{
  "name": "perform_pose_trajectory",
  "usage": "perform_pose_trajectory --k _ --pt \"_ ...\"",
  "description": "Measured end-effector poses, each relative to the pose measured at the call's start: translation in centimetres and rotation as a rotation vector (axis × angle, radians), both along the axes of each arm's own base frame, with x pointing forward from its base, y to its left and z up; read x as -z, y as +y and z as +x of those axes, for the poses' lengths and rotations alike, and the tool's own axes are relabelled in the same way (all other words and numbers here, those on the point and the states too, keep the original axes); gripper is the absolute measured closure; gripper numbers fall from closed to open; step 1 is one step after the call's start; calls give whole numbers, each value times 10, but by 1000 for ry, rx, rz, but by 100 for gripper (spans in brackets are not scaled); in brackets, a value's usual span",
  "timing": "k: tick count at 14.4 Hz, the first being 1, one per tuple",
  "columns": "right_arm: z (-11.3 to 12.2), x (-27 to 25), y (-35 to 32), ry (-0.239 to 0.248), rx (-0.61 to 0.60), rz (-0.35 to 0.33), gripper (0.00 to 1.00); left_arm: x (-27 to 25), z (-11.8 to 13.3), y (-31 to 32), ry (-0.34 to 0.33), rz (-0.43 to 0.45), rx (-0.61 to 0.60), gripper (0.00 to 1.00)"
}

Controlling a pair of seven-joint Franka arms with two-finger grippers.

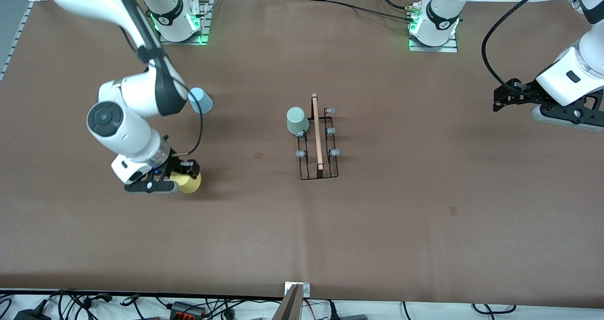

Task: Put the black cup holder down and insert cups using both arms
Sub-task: 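Carry the yellow cup with the right gripper onto a rack peg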

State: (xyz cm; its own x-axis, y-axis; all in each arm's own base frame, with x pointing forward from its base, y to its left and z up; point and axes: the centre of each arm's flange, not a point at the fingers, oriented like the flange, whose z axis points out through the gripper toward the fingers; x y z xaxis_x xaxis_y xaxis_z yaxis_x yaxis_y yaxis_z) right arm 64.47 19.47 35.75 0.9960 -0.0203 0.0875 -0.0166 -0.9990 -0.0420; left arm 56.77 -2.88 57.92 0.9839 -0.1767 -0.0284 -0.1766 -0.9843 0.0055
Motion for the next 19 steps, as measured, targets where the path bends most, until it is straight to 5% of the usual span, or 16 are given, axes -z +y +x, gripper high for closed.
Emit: perform_pose_trajectory --k 10,19 --pt "-65 -57 229 -22 340 125 31 0 0 0 0 0 0 0" --pt "-76 -9 294 -52 310 152 31 0 0 0 0 0 0 0"
